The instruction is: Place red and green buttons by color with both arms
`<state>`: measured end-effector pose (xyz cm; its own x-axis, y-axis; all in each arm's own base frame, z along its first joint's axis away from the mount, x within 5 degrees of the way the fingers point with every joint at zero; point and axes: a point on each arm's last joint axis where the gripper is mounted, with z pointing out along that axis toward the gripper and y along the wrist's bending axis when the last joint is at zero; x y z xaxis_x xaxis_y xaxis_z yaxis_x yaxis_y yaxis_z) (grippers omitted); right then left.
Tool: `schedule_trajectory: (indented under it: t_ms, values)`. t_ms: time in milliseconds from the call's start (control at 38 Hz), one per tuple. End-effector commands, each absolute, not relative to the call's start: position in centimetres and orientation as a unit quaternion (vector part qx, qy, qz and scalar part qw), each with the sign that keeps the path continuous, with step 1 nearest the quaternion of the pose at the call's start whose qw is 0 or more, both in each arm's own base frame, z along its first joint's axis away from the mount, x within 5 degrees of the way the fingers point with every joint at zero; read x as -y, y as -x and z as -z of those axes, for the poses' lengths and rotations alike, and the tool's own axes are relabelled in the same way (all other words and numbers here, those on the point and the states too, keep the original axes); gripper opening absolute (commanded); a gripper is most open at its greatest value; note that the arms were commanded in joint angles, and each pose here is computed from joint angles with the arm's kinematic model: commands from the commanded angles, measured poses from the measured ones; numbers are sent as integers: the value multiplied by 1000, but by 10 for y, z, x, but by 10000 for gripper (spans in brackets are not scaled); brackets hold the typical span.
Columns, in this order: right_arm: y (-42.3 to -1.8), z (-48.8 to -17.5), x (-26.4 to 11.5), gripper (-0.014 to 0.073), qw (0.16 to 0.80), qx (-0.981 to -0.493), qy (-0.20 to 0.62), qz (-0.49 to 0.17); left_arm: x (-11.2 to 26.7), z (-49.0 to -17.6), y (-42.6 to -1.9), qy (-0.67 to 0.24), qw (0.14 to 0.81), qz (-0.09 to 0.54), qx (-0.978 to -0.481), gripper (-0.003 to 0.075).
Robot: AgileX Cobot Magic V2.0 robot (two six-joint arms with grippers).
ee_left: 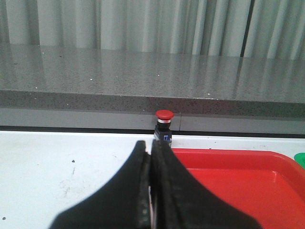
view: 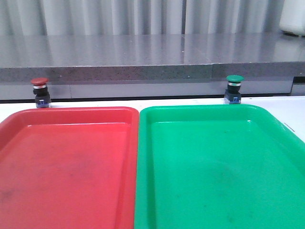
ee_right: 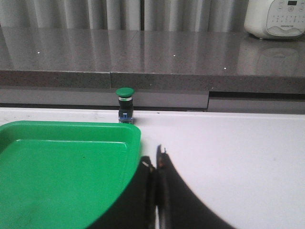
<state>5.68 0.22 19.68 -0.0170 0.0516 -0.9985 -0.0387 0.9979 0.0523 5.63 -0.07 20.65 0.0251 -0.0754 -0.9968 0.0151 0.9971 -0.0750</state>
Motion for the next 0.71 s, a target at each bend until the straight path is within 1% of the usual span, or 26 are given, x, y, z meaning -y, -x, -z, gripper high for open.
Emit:
schedule_trajectory:
  t_ms: [0, 473, 526, 578, 683]
  values:
    - [-55, -208, -2, -108, 741, -671, -4, -28, 1, -207, -56, 23, 741, 35, -670, -20]
    - [-55, -209, -2, -108, 743, -669, -3, -28, 1, -207, -56, 23, 741, 35, -670, -20]
    - [-55, -209, -2, -108, 744, -668, -3, -28, 1, -209, -55, 23, 749, 36, -662, -20]
    - [-54, -212, -2, -108, 754, -657, -3, -29, 1, -212, -55, 22, 759, 36, -650, -20]
    - [-51, -227, -2, -108, 767, -641, -3, -29, 0, -234, -50, 34, 783, 51, -619, -20]
